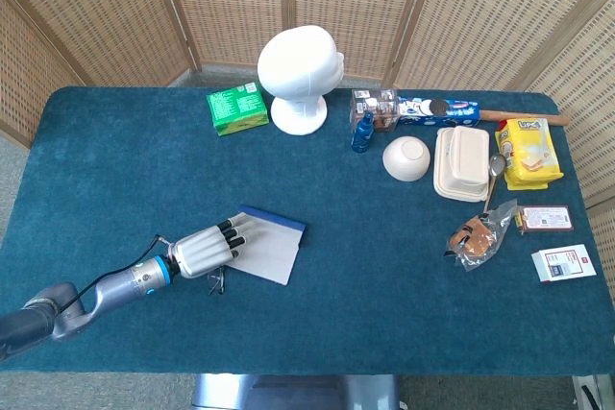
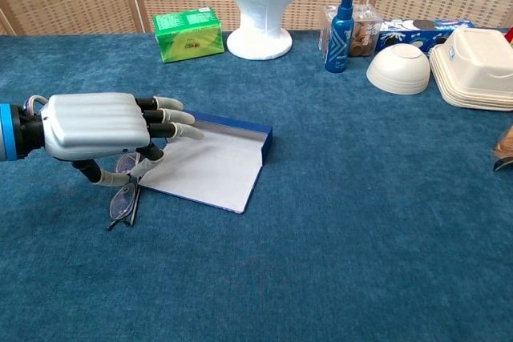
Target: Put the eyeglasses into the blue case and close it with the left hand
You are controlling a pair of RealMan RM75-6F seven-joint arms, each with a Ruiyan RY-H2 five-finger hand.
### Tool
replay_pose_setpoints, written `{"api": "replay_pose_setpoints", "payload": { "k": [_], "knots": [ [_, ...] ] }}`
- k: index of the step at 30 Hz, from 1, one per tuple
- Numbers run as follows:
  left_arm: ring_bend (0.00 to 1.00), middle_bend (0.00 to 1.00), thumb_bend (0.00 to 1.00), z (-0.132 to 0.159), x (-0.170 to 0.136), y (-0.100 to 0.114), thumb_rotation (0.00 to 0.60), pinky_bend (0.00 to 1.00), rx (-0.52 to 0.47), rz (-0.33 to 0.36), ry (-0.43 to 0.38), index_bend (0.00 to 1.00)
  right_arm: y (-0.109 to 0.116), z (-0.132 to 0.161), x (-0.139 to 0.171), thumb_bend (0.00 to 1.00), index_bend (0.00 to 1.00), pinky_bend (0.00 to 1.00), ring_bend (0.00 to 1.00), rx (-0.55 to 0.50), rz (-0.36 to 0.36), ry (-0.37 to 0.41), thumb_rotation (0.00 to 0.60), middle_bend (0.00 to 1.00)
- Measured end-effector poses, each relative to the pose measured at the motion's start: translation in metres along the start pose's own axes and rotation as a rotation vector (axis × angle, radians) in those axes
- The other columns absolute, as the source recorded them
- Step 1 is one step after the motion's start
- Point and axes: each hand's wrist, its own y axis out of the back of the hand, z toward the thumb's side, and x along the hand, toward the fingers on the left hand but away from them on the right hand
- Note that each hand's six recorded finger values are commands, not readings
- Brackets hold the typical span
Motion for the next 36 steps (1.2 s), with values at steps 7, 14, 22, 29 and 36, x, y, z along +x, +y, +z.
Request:
{"api": "replay_pose_setpoints", "payload": {
  "k": [7, 14, 22, 29, 36],
  "knots": [
    [0.00, 0.15, 0.30, 0.0003, 0.0012, -0.0002, 0.600, 0.00, -0.002, 0.008, 0.005, 0.68, 0.0024, -0.0006, 0.0011, 0.19, 0.00, 0.17, 0.00, -0.002, -0.008, -0.001, 0.534, 0.10],
    [0.00, 0.10, 0.31, 0.0000, 0.0001, -0.0008, 0.600, 0.00, -0.004, 0.007, 0.012, 0.49, 0.0037, -0.0017, 0.0033, 0.19, 0.00, 0.17, 0.00, -0.003, -0.008, -0.004, 0.536, 0.10],
    [0.00, 0.06, 0.32, -0.0084, -0.0065, 0.0042, 0.600, 0.00, -0.061, 0.026, 0.052, 0.36, 0.0020, -0.0006, 0.0022, 0.19, 0.00, 0.17, 0.00, -0.004, -0.001, 0.000, 0.537, 0.10],
    [0.00, 0.03, 0.33, -0.0068, -0.0059, -0.0016, 0.600, 0.00, -0.073, -0.006, 0.053, 0.30, 0.0025, -0.0012, 0.0017, 0.19, 0.00, 0.17, 0.00, -0.005, -0.001, -0.003, 0.538, 0.10],
    [0.00, 0.02, 0.33, -0.0068, -0.0023, -0.0041, 0.600, 0.00, -0.070, -0.022, 0.058, 0.31, 0.0045, -0.0019, 0.0032, 0.19, 0.00, 0.17, 0.00, -0.004, -0.007, -0.006, 0.536, 0.10]
  ]
}}
